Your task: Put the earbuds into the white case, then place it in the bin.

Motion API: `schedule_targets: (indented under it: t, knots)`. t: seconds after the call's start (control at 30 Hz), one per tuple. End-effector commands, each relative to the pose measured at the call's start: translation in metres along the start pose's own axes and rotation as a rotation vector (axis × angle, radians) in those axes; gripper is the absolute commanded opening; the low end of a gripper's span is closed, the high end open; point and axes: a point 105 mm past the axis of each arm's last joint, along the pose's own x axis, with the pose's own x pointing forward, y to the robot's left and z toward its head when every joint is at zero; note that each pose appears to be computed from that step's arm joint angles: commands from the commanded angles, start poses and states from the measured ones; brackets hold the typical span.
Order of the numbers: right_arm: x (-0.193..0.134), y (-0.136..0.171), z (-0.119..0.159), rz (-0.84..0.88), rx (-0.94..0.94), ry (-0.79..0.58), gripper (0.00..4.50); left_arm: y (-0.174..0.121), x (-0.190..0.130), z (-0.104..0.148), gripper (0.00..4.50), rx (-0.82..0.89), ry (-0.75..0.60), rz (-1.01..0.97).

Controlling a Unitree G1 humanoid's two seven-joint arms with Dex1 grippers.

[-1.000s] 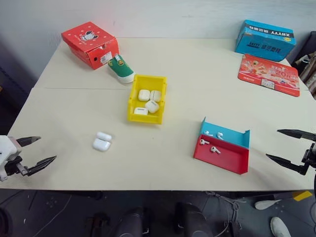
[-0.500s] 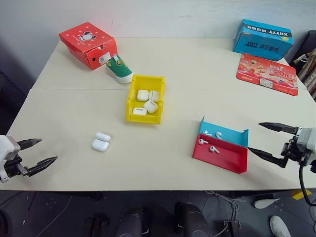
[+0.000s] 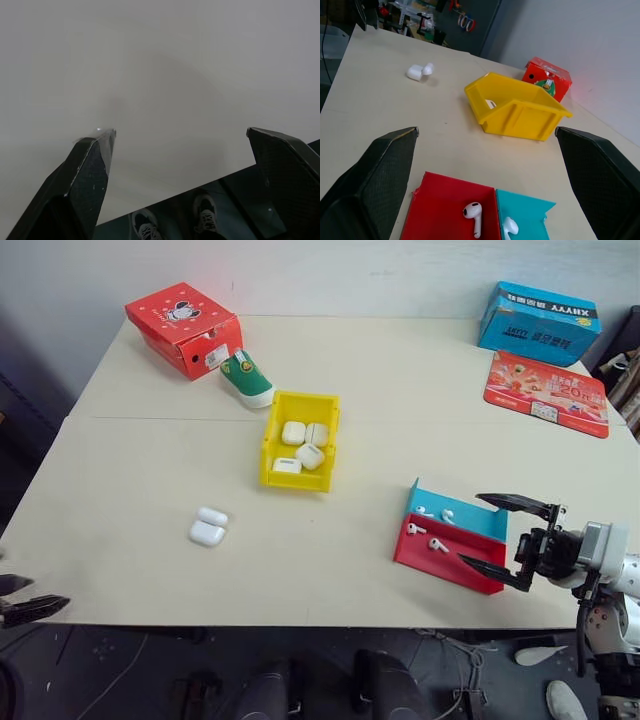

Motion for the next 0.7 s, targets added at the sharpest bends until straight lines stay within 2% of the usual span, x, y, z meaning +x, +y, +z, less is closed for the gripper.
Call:
schedule_targets:
  t: [0.03,0.2,0.33,0.6,0.7]
  knots:
    - [-0.012,-0.007,0.0,-0.025,-0.037,0.018,4.5,-0.027,-0.001,0.035,4.42,0.011,-0.017,-0.041]
    - [-0.019,-0.006,-0.01,-0.023,-0.017,0.029,4.5,-0.065,0.01,0.076,4.42,0.014,-0.009,-0.084]
    - [-0.023,-0.002,-0.018,-0.028,-0.008,0.032,4.5,-0.087,0.023,0.094,4.42,0.014,-0.003,-0.105]
    - [-0.028,0.012,-0.021,-0.046,-0.001,0.027,4.5,-0.105,0.073,0.114,4.42,0.001,-0.014,-0.089]
    - [-0.028,0.015,-0.019,-0.048,-0.001,0.026,4.5,-0.109,0.083,0.116,4.42,0.014,-0.002,-0.081]
